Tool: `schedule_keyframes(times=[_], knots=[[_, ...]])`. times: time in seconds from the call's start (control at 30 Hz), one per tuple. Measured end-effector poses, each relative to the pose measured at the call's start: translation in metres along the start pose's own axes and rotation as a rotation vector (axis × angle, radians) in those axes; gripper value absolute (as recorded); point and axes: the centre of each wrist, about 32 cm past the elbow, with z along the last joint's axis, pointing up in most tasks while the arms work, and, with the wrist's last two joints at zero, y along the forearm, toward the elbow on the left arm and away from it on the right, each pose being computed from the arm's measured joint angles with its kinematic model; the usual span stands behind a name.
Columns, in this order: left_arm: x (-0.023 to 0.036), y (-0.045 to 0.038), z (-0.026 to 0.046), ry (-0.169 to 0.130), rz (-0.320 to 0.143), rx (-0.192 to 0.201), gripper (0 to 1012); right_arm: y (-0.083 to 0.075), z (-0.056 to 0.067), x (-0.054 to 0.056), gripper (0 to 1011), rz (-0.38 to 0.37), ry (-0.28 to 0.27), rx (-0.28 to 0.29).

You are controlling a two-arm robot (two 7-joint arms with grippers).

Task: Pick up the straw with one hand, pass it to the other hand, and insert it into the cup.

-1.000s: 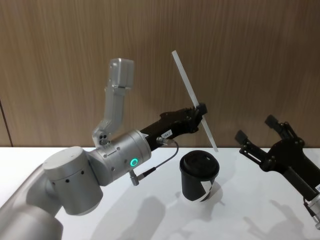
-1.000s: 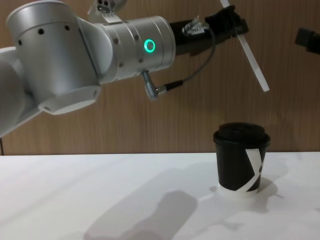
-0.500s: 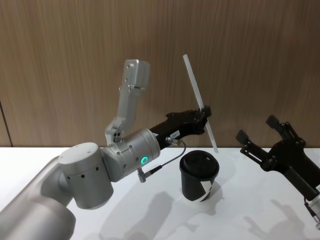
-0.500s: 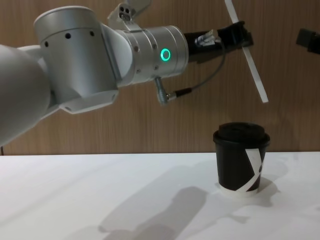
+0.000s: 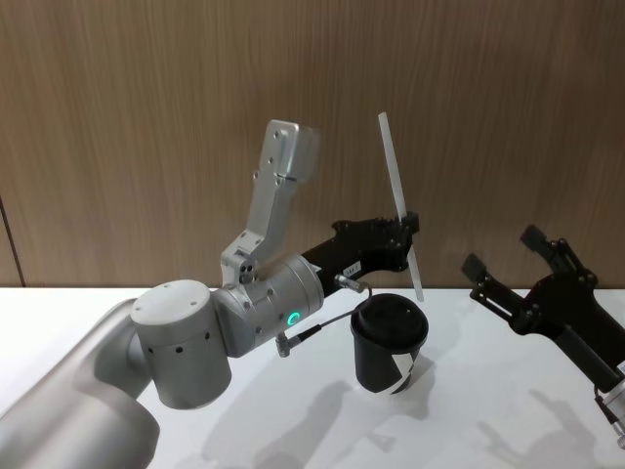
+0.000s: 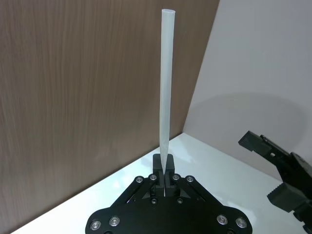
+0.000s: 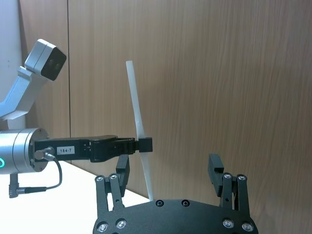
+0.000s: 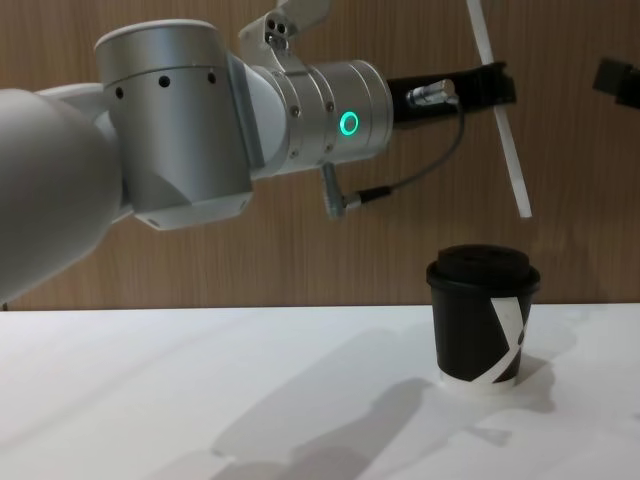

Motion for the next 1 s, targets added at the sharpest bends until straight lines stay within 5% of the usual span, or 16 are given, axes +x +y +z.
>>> schedule_keyframes(times=[0.37, 1.0], knots=[[-0.0053, -0.0023, -0.0036, -0.082, 0.004, 0.011, 10, 0.0, 0.0, 0.0, 1001, -0.001, 0.0, 0.0], [-0.0035, -0.0082, -0.0101, -0.147, 0.024, 0.027, 8, 0.0, 0.0, 0.0, 1001, -0.001, 0.0, 0.0]])
